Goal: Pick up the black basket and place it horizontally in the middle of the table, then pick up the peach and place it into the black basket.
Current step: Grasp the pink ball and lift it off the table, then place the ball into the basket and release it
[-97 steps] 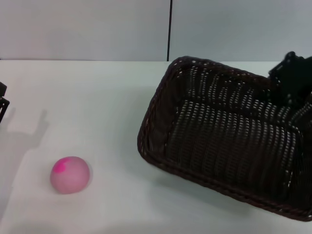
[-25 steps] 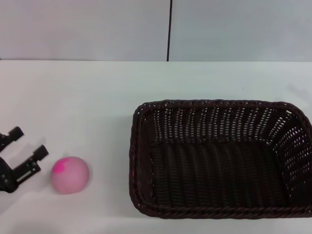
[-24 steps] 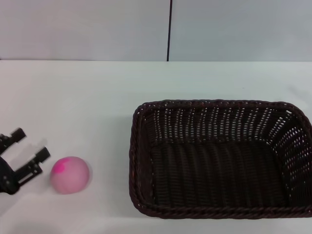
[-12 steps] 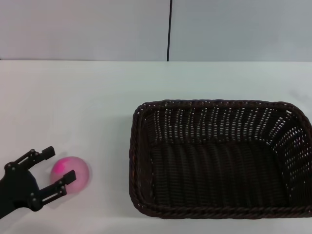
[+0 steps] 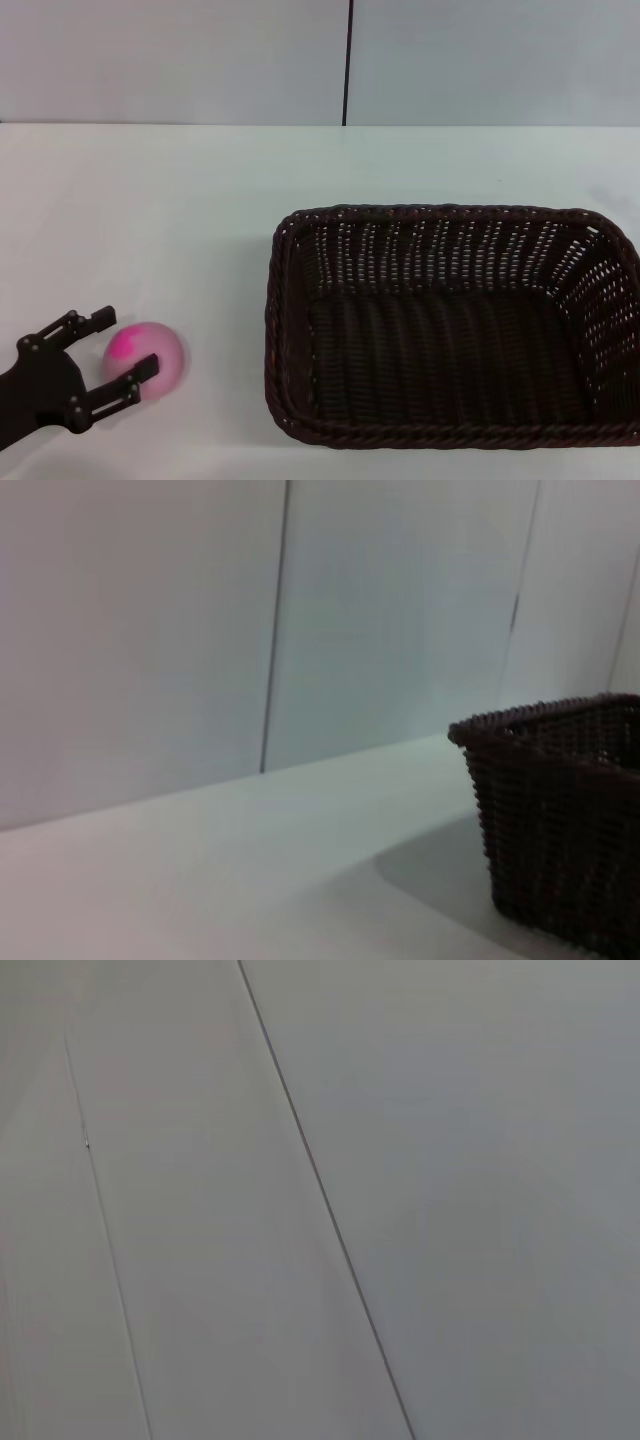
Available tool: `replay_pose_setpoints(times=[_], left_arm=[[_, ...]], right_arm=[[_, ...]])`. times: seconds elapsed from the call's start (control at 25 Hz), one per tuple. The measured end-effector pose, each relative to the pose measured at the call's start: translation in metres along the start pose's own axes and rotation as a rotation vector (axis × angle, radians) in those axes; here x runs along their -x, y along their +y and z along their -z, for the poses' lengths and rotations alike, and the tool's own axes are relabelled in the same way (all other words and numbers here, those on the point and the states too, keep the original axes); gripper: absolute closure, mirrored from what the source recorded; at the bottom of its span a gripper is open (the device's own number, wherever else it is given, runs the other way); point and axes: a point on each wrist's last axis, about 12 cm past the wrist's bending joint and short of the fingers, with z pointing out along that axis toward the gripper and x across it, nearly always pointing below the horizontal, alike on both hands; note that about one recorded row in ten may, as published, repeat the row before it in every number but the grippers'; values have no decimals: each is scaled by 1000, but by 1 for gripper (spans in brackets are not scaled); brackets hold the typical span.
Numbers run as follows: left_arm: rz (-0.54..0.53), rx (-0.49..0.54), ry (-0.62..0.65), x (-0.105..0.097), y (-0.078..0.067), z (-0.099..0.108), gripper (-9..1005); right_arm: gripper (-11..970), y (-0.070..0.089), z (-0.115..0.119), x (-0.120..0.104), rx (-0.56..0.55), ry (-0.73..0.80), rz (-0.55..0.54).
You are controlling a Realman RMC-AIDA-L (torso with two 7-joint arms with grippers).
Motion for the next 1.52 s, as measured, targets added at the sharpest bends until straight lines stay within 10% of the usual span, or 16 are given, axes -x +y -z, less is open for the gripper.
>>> replay_pose_setpoints(times=[0.88, 1.36, 1.52], left_arm=[[-40, -43, 39, 5, 8, -9, 456], [-88, -63, -326, 52, 12, -21, 672], [-97, -199, -395, 67, 5, -58, 706]], right_arm=[[332, 1, 3, -4, -17, -6, -10], [332, 2, -3, -4, 8, -20, -15], [332, 3, -4, -4, 20, -27, -19]])
